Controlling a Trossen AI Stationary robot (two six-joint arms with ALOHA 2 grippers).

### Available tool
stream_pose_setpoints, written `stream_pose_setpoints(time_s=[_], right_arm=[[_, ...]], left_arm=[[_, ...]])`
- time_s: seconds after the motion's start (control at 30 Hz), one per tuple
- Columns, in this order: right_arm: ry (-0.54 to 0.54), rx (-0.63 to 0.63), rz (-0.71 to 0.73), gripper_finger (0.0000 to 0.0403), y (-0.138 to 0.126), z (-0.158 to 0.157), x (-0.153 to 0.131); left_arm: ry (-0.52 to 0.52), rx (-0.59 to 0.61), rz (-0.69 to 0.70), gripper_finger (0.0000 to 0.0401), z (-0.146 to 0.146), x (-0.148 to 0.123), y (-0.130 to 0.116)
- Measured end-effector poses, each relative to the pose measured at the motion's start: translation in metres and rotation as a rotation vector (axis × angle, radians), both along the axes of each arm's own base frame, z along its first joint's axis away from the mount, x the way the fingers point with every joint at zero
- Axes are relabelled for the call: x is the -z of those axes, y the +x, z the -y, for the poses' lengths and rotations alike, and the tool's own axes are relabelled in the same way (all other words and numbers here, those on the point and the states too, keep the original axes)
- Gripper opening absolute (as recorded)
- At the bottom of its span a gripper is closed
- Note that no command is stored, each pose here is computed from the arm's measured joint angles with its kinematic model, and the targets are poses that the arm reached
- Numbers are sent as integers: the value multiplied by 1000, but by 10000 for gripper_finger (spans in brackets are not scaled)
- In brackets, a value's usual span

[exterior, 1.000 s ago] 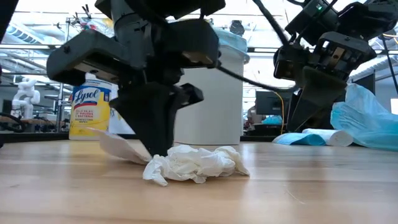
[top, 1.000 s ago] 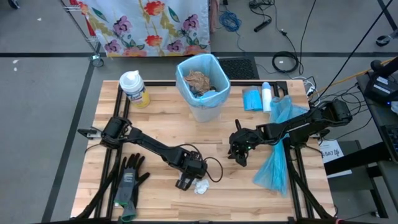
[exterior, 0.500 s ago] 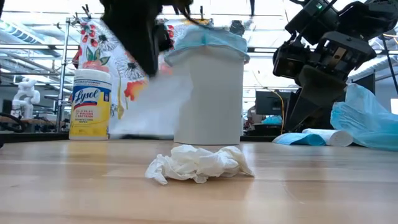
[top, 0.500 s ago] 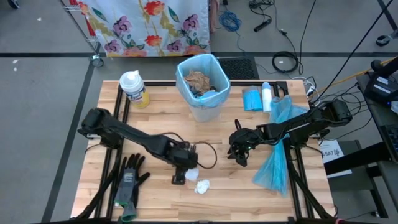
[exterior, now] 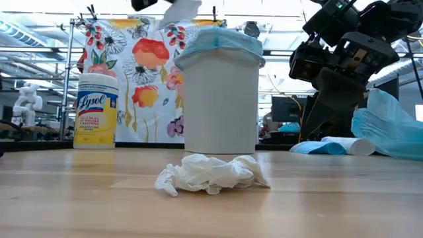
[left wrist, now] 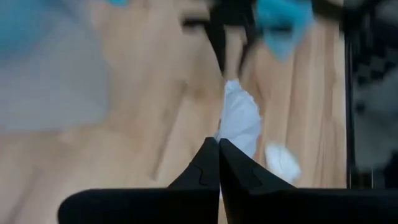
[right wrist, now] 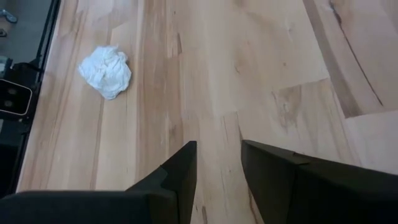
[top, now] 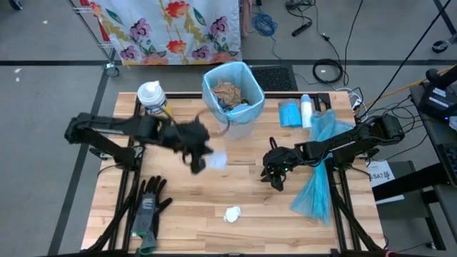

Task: Place trash/remove bag and relplace
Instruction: Put the white paper into the trash bin, then put the white napkin into the trash bin

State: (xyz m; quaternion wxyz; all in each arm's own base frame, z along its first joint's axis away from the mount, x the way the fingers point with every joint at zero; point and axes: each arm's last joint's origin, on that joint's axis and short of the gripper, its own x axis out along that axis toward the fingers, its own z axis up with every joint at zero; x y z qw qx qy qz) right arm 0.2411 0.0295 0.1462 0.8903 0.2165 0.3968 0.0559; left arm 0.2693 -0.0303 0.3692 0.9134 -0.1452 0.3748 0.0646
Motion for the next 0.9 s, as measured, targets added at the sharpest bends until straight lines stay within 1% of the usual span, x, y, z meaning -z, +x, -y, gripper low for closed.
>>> stream_pose_setpoints(time_s=[0.1, 0.27, 0.4, 0.47, 0.57, 0.67, 0.77, 0.83, 0.9], right_arm=[[0, 0, -1, 116, 0, 0, 0], [-18, 18, 0, 116, 0, 1, 0], [-18, 20, -1, 116, 0, 1, 0], [-18, 20, -3, 116, 0, 1, 1], [-16, 22, -5, 116, 0, 1, 1], [-3, 35, -14, 116, -1, 1, 1], [4, 35, -19, 116, -1, 0, 1], [8, 37, -21, 116, -1, 0, 1], [16, 44, -28, 116, -1, 0, 1]], left_arm=[[4, -83, 75, 0, -25, -25, 0], [131, -120, 187, 0, -63, -66, 5], [197, -266, 260, 0, -92, -93, 8], [205, -350, 295, 0, -106, -102, 9], [207, -442, 360, 1, -123, -107, 15], [210, -482, 381, 14, -137, -103, 22], [201, -513, 381, 38, -147, -99, 28], [170, -538, 378, 58, -153, -94, 33], [131, -531, 364, 80, -156, -89, 36]])
